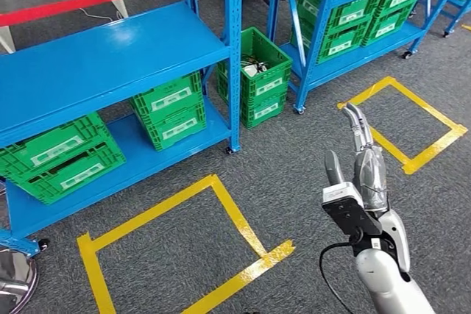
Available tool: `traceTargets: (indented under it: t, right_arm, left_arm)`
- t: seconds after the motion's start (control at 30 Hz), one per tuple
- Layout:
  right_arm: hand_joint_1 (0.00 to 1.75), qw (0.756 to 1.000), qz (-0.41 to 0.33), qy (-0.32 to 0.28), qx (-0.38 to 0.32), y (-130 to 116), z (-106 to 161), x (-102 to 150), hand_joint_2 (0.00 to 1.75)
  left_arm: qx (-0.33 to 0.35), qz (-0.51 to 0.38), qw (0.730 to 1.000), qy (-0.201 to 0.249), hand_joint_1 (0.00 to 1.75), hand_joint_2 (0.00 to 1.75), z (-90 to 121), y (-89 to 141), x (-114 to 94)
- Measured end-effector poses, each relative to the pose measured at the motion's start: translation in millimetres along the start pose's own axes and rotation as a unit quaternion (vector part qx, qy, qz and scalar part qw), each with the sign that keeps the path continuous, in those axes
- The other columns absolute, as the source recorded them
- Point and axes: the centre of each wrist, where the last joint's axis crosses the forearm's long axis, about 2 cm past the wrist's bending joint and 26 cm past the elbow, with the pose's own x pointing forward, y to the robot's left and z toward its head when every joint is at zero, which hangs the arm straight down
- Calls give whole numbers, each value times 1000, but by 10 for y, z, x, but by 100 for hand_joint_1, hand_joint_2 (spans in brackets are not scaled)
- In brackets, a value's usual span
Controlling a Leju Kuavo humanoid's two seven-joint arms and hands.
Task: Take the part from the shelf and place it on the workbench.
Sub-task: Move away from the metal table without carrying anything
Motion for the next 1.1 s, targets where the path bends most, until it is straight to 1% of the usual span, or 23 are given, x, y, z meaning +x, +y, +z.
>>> traceTargets:
  t: [0.5, 0.8, 1.1]
  right_arm:
    - [0, 1000, 1, 0, 3, 2, 7, -2, 0]
    - [0, 1000, 4, -5, 4, -1, -40, 6, 0]
    - [0, 1000, 6, 0, 13, 18, -28, -16, 0]
  left_arm:
    - [1, -2, 1000, -1, 0, 0, 0, 3, -12]
    - [2, -4, 1000, -3, 0, 0, 0, 5, -12]
    - [1, -11, 1000, -12, 0, 0, 0, -15, 12]
